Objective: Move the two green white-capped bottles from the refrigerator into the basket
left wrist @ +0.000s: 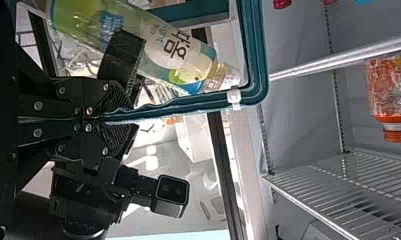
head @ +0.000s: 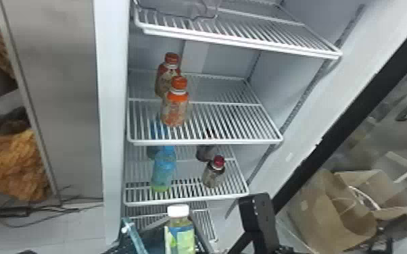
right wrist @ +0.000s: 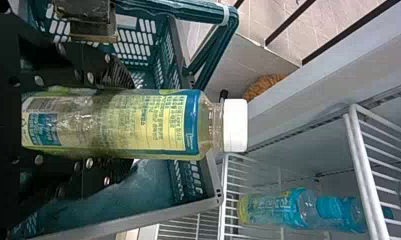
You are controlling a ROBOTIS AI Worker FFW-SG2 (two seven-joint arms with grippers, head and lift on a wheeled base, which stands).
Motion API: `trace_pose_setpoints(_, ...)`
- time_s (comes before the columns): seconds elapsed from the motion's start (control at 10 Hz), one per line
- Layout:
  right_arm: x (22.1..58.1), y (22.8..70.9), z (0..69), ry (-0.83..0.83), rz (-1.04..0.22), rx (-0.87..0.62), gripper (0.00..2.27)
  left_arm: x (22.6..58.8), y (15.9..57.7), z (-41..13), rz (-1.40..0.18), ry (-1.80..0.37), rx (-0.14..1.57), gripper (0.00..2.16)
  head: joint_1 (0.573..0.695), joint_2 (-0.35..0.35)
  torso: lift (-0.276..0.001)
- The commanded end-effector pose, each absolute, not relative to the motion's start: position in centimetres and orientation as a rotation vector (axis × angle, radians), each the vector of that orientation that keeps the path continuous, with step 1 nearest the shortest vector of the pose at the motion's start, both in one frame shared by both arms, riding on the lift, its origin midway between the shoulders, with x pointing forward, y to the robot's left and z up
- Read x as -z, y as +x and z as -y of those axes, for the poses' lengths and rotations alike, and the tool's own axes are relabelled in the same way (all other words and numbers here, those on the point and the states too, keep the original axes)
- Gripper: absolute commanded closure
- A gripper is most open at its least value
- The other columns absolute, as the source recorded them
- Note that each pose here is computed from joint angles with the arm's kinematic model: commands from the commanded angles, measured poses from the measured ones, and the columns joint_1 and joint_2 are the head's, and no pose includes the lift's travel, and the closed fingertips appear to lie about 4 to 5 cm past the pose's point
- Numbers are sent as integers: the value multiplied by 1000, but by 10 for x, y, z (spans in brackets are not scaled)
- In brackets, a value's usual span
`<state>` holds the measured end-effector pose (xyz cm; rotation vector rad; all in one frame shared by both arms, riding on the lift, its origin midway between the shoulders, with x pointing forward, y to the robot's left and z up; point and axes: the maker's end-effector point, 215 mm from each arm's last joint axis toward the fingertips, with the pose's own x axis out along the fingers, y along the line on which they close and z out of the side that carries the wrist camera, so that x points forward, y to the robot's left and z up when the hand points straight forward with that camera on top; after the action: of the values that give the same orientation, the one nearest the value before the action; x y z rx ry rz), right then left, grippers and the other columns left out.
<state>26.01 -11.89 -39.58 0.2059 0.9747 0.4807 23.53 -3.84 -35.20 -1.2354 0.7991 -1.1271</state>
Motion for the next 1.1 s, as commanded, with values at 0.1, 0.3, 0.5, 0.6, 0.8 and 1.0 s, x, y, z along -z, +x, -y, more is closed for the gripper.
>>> trace_pose_setpoints(0.1,395,258,119,205,-974,-482,108,352,235,38,-799,-1236,1125,1199,695,-350,-4)
trace_pose_setpoints(0.3,394,256,119,208,-976,-482,116,352,235,38,-798,-1239,1126,1199,695,-350,-4)
trace_pose_setpoints(0.5,393,255,120,207,-973,-481,116,353,234,38,-801,-1240,1124,1199,695,-350,-4)
trace_pose_setpoints(0.6,393,254,120,207,-976,-479,116,352,235,38,-798,-1239,1126,1199,695,-350,-4)
trace_pose_setpoints(0.8,388,248,121,193,-969,-474,116,352,235,38,-798,-1237,1125,1199,695,-350,-4)
trace_pose_setpoints(1.0,388,239,128,171,-973,-439,116,352,235,39,-801,-1237,1127,1199,695,-350,-4)
